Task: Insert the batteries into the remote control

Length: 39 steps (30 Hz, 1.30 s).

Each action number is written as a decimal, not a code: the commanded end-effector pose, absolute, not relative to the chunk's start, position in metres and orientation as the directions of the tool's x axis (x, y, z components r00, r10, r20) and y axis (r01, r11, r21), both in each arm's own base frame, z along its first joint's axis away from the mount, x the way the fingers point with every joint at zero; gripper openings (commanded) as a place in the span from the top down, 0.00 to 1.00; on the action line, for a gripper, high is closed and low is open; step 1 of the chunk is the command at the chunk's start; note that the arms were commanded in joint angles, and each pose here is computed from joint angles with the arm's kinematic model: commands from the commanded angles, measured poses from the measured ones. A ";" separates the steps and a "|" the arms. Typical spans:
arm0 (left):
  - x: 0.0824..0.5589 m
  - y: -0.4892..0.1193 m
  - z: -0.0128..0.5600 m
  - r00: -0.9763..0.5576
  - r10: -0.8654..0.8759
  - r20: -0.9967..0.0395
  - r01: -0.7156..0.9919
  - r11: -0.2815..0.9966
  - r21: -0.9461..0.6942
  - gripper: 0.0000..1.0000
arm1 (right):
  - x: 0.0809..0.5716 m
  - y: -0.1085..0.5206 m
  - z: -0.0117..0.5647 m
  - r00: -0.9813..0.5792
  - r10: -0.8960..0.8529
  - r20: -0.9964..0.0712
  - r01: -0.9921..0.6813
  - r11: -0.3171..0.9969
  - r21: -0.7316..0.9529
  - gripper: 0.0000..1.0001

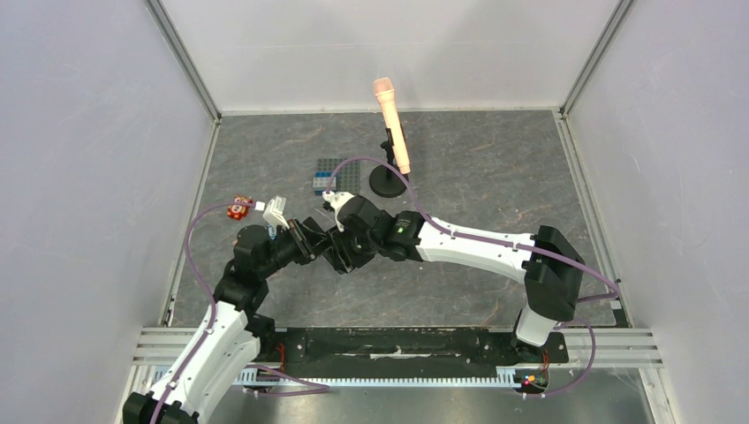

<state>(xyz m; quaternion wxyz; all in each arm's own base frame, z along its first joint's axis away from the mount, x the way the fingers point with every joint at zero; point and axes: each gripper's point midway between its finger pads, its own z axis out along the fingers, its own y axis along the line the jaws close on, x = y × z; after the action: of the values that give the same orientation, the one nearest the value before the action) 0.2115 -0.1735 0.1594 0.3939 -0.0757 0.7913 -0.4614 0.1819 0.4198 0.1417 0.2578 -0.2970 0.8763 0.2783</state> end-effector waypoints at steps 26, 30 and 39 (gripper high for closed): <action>0.195 -0.192 0.217 -0.720 -0.401 -0.566 0.357 0.485 -0.798 0.98 | 0.151 0.366 0.238 -0.577 -0.159 -0.801 -0.750 0.491 0.443 0.20; 0.173 -0.207 0.250 -0.742 -0.331 -0.582 0.479 0.346 -0.807 0.98 | 0.136 0.351 0.250 -0.576 -0.059 -0.815 -0.752 0.430 0.500 0.20; 0.122 -0.219 0.286 -0.780 -0.130 -0.612 0.604 0.100 -0.791 0.98 | 0.106 0.357 0.274 -0.570 -0.002 -0.821 -0.802 0.215 0.557 0.25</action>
<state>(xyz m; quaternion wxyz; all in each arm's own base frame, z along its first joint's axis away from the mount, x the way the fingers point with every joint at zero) 0.1571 -0.2122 0.2473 0.3139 0.0798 0.7412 -0.5880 0.1167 0.3432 0.2339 0.3465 -0.2777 0.7522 0.4867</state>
